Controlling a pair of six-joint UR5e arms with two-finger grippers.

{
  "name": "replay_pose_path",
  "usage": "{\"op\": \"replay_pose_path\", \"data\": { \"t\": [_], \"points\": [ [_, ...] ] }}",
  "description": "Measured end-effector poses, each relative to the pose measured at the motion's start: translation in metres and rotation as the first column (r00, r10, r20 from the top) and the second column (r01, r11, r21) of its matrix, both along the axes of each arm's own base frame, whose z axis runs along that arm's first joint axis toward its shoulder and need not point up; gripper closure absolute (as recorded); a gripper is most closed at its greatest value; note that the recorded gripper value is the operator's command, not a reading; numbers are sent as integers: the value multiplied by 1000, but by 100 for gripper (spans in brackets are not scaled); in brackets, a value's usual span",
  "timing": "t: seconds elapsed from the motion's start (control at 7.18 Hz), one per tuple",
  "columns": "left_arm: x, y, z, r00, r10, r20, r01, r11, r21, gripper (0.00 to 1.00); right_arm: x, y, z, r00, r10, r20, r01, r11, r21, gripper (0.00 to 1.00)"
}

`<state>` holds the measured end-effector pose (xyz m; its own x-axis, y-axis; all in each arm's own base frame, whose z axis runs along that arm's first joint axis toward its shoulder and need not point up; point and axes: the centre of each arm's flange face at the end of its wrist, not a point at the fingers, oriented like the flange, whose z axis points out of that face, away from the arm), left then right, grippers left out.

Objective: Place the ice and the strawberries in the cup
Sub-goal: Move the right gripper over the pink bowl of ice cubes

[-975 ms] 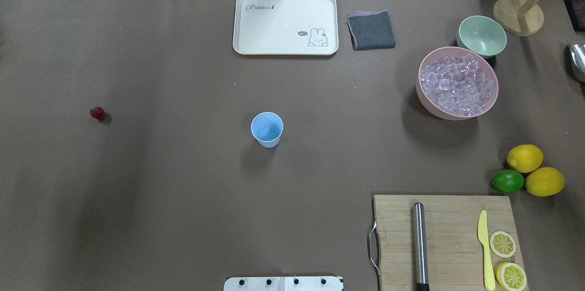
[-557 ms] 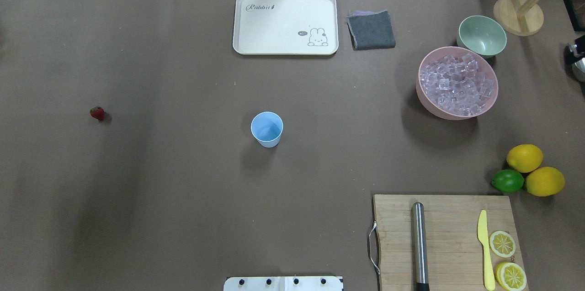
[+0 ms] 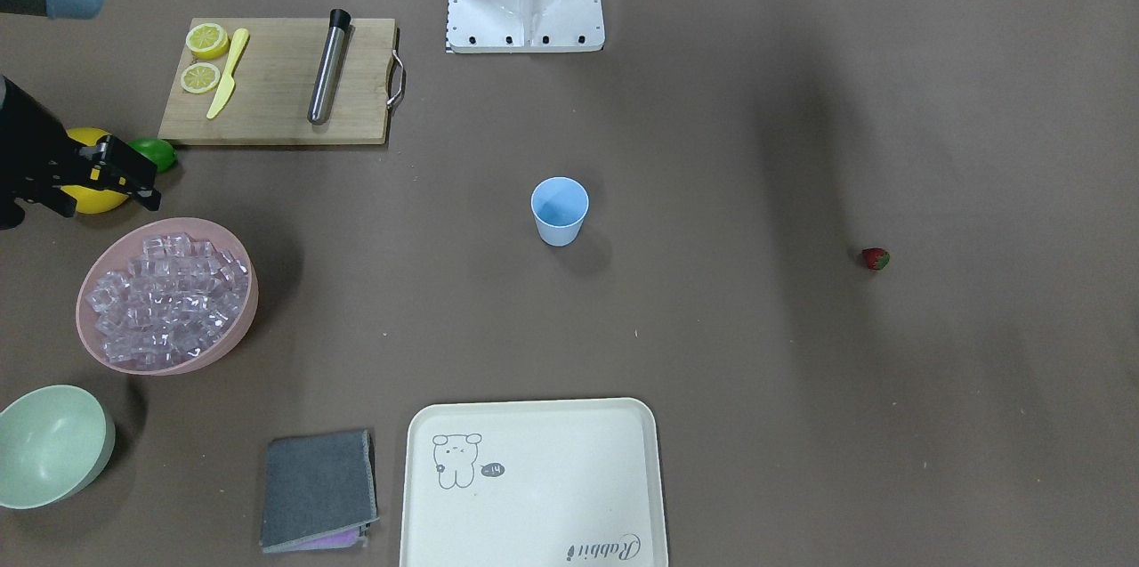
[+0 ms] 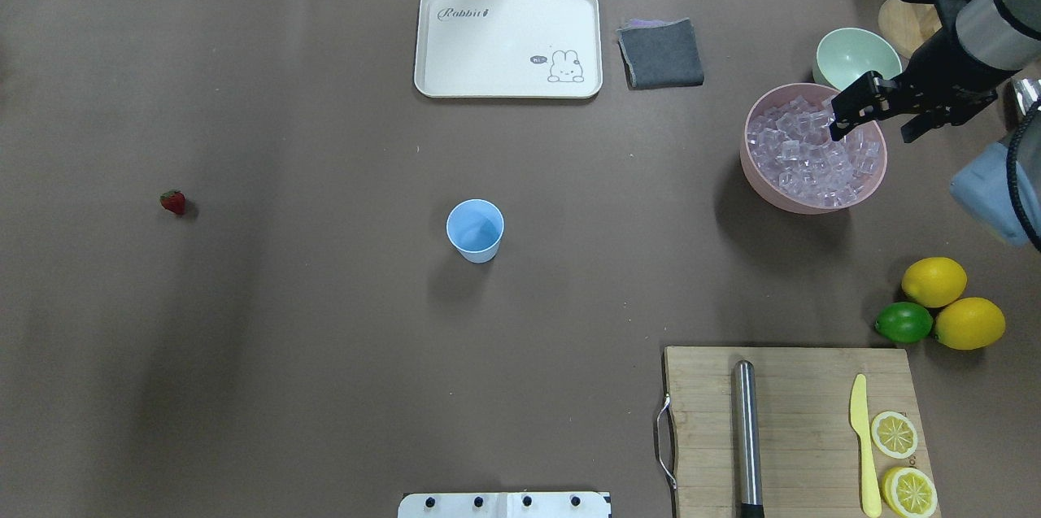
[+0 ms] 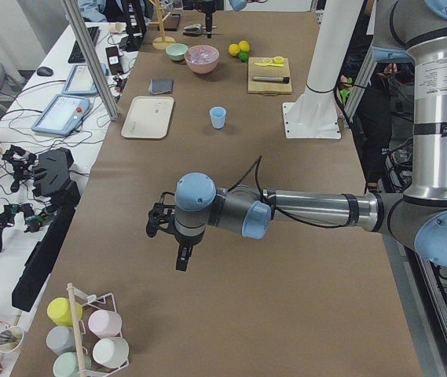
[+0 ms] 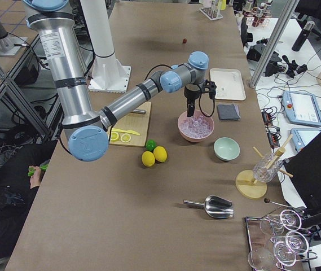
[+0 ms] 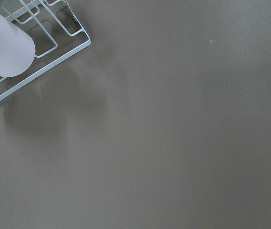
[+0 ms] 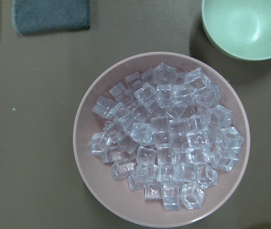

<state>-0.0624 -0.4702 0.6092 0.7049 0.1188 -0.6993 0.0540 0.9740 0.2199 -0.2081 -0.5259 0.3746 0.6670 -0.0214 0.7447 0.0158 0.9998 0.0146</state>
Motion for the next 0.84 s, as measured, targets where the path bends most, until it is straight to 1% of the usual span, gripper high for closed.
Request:
{"op": "replay_pose_path", "data": {
  "t": [0.42,0.56,0.84],
  "points": [
    [0,0,0,1000,0,0,0,1000,0,2,-41,-24,9,998,-29,-50,29,1000,10,2],
    [0,0,0,1000,0,-1,0,1000,0,2,-54,-32,20,998,-37,-51,38,999,21,3],
    [0,0,0,1000,0,0,0,1000,0,2,-74,-39,43,998,-54,-43,56,998,40,10]
  ]
}}
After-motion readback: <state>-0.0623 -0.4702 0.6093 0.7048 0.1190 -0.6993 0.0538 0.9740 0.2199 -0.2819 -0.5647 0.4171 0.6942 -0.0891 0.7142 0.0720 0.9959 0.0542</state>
